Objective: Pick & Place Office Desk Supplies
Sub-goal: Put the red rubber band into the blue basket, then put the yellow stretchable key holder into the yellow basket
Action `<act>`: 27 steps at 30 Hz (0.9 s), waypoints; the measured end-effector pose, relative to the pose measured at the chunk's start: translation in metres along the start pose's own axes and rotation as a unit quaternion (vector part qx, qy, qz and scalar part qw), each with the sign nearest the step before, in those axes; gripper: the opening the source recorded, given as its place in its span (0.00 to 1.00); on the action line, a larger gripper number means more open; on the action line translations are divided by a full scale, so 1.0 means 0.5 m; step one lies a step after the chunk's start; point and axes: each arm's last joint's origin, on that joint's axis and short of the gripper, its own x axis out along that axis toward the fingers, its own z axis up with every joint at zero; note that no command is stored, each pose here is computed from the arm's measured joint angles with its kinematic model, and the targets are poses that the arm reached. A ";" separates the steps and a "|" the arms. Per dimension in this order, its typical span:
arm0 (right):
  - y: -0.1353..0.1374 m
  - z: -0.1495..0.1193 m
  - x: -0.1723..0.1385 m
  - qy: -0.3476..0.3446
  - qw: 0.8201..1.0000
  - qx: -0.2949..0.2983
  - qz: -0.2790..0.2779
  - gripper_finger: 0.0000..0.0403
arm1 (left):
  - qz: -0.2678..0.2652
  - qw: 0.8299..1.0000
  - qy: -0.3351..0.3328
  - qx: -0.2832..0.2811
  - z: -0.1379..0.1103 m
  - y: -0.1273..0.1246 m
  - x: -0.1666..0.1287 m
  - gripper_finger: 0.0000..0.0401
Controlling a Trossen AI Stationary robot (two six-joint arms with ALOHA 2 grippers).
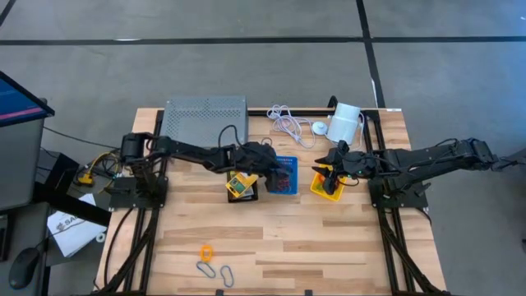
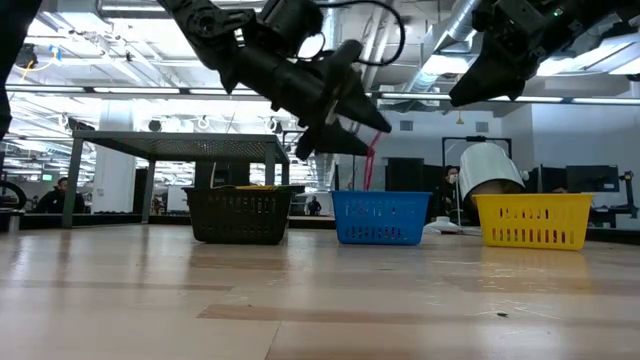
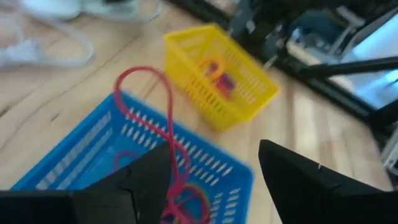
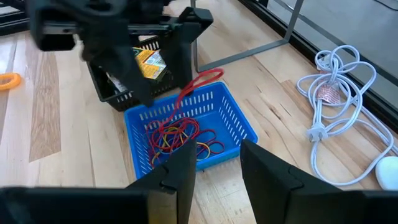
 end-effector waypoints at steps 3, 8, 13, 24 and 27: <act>0.000 -0.001 0.000 0.002 1.000 -0.001 0.000 0.30 | 0.012 0.999 0.040 0.000 -0.013 0.008 -0.001 0.58; 0.000 -0.003 0.000 0.006 1.000 -0.003 -0.001 0.30 | 0.002 0.994 0.046 0.103 -0.021 -0.011 0.000 0.59; 0.000 -0.003 0.000 0.006 1.000 -0.002 -0.001 0.30 | 0.035 0.967 0.064 0.246 -0.023 -0.046 -0.001 0.57; 0.000 -0.003 0.000 0.006 1.000 0.010 -0.001 0.30 | 0.104 0.916 0.096 0.374 -0.032 -0.071 -0.007 0.55; -0.001 -0.003 0.000 0.006 1.000 0.010 -0.001 0.30 | 0.105 0.931 0.089 0.338 -0.026 -0.072 -0.010 0.55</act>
